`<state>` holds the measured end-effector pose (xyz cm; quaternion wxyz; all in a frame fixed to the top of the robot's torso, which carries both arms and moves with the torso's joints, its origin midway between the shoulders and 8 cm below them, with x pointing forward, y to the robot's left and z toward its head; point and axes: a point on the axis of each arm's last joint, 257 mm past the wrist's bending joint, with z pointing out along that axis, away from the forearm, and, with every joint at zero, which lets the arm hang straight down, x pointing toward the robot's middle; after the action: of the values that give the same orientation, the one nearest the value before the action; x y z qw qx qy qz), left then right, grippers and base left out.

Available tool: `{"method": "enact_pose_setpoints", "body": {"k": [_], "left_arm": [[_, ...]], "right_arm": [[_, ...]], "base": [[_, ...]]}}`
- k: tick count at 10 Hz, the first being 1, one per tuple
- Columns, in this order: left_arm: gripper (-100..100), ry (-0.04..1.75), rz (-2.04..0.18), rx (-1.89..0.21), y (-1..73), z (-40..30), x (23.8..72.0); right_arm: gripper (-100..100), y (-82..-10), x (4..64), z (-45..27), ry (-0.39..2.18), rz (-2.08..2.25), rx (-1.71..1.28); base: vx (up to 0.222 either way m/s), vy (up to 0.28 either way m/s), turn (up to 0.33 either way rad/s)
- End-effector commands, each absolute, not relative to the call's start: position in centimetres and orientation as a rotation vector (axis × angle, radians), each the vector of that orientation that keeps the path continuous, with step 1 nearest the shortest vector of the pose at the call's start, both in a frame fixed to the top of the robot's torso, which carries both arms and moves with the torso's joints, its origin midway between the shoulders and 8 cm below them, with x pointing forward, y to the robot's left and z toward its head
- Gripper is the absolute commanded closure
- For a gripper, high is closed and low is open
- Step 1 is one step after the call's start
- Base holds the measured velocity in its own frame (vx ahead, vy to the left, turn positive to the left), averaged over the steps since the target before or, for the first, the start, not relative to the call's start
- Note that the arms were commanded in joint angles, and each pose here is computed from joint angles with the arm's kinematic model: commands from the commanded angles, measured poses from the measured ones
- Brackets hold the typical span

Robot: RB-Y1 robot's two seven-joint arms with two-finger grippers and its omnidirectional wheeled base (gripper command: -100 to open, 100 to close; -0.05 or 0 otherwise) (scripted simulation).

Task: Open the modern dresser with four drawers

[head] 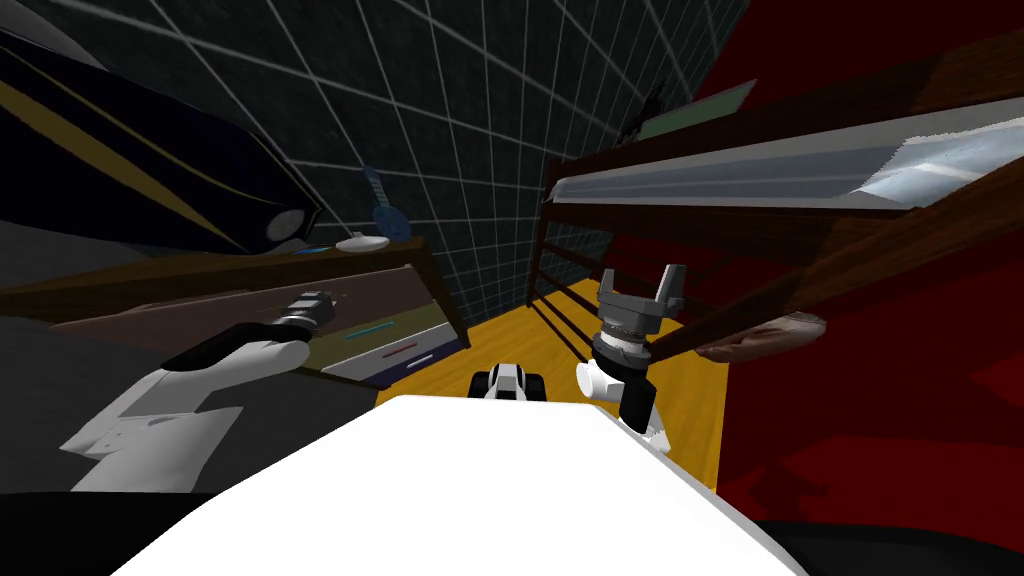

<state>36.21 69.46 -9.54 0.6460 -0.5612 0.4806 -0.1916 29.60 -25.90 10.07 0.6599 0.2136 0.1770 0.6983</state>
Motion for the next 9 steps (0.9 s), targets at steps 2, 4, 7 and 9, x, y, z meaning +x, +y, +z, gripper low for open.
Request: {"method": "enact_pose_setpoints", "body": {"k": [2, 4, 7, 9], "left_arm": [[100, 1.025, -0.355, -1.322, 73.9, -8.9, 35.2], [100, 0.987, -0.319, -1.349, 76.0, -8.7, 34.6], [100, 0.986, -0.31, -1.369, 76.6, -9.3, 34.3], [100, 0.987, -0.309, -1.366, 76.5, -9.3, 34.2]], "right_arm": [[0, -25.9, 29.6, 10.1, 0.401, 1.58, 0.483], [0, -25.9, 29.6, 10.1, 0.401, 1.58, 0.483], [0, -25.9, 29.6, 10.1, 0.401, 1.58, 0.483], [0, -25.9, 29.6, 10.1, 0.401, 1.58, 0.483]], "base": [[-0.232, -0.05, -0.3], [-0.254, -0.078, -0.26], [-0.155, -0.07, -0.113], [-0.098, -0.124, 0.054]]}}
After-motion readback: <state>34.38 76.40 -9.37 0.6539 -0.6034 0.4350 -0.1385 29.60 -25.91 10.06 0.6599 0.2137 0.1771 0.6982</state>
